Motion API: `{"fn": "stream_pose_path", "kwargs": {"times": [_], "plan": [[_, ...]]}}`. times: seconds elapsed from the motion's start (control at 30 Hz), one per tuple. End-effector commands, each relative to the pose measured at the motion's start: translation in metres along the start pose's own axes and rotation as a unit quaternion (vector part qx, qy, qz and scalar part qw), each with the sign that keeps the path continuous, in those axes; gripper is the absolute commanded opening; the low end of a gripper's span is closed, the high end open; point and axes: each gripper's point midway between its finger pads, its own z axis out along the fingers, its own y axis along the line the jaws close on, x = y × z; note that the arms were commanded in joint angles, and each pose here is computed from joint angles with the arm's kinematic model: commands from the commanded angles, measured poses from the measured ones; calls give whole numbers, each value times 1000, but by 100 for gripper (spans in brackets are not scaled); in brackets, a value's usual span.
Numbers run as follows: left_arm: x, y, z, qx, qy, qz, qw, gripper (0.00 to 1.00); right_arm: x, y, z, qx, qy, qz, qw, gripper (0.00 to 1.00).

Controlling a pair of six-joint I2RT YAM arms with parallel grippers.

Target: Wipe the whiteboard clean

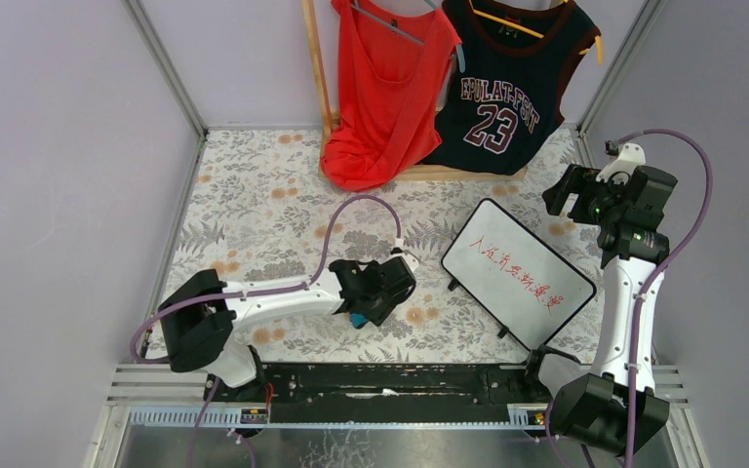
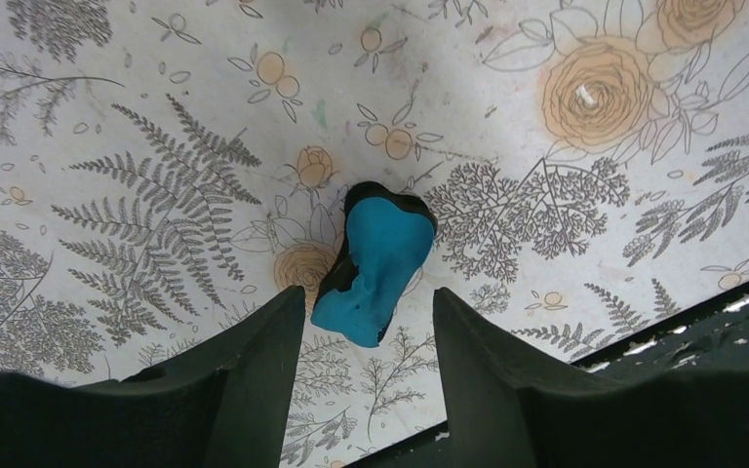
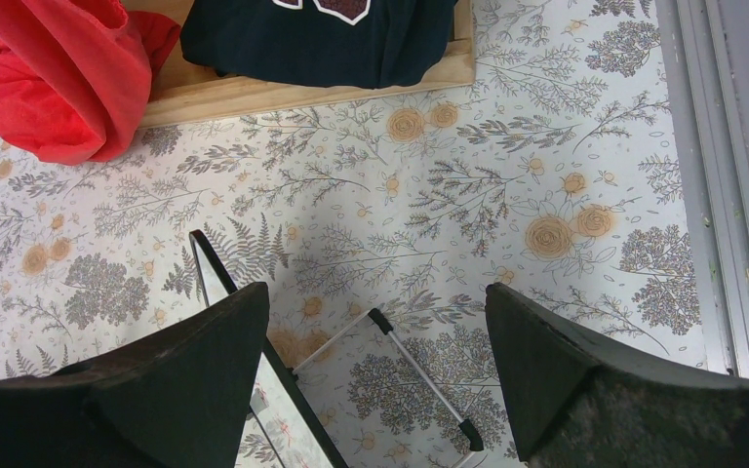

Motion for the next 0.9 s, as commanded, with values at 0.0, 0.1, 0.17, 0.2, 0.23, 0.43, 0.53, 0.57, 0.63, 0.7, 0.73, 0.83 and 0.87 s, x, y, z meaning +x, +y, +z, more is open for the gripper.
{"fn": "stream_pose_path", "kwargs": {"times": [0.0, 0.1, 0.17, 0.2, 0.23, 0.43, 0.53, 0.57, 0.63, 0.7, 0.73, 0.83, 0.87], "plan": [[19, -2, 2, 9, 41, 6, 999, 51, -13, 5, -1, -13, -25, -20, 999, 88], [26, 0, 8, 5, 55, 14, 998, 51, -13, 5, -1, -13, -25, -20, 999, 88], [30, 0, 12, 1, 64, 17, 998, 49, -13, 5, -1, -13, -25, -20, 999, 89], [31, 1, 14, -2, 68, 18, 998, 49, -13, 5, -1, -12, -25, -20, 999, 89], [33, 2, 16, -5, 72, 19, 997, 48, -12, 5, -1, -12, -24, -20, 999, 89], [42, 5, 25, -19, 92, 18, 995, 46, -12, 5, -1, -13, -23, -20, 999, 89], [40, 6, 25, -19, 91, 17, 996, 45, -12, 5, 0, -13, -23, -20, 999, 89], [40, 7, 25, -19, 91, 17, 996, 45, -12, 5, -1, -13, -23, -19, 999, 89], [38, 8, 25, -20, 90, 15, 996, 44, -12, 5, -1, -13, -23, -19, 999, 89], [37, 7, 25, -17, 89, 13, 996, 43, -12, 5, -1, -14, -22, -19, 999, 89], [37, 6, 25, -16, 89, 13, 996, 43, -12, 5, -1, -14, -23, -19, 999, 89], [36, 6, 25, -15, 87, 11, 996, 41, -12, 5, -1, -14, -23, -20, 999, 89], [36, 7, 25, -15, 88, 11, 996, 41, -12, 6, -1, -15, -23, -19, 999, 89]]}}
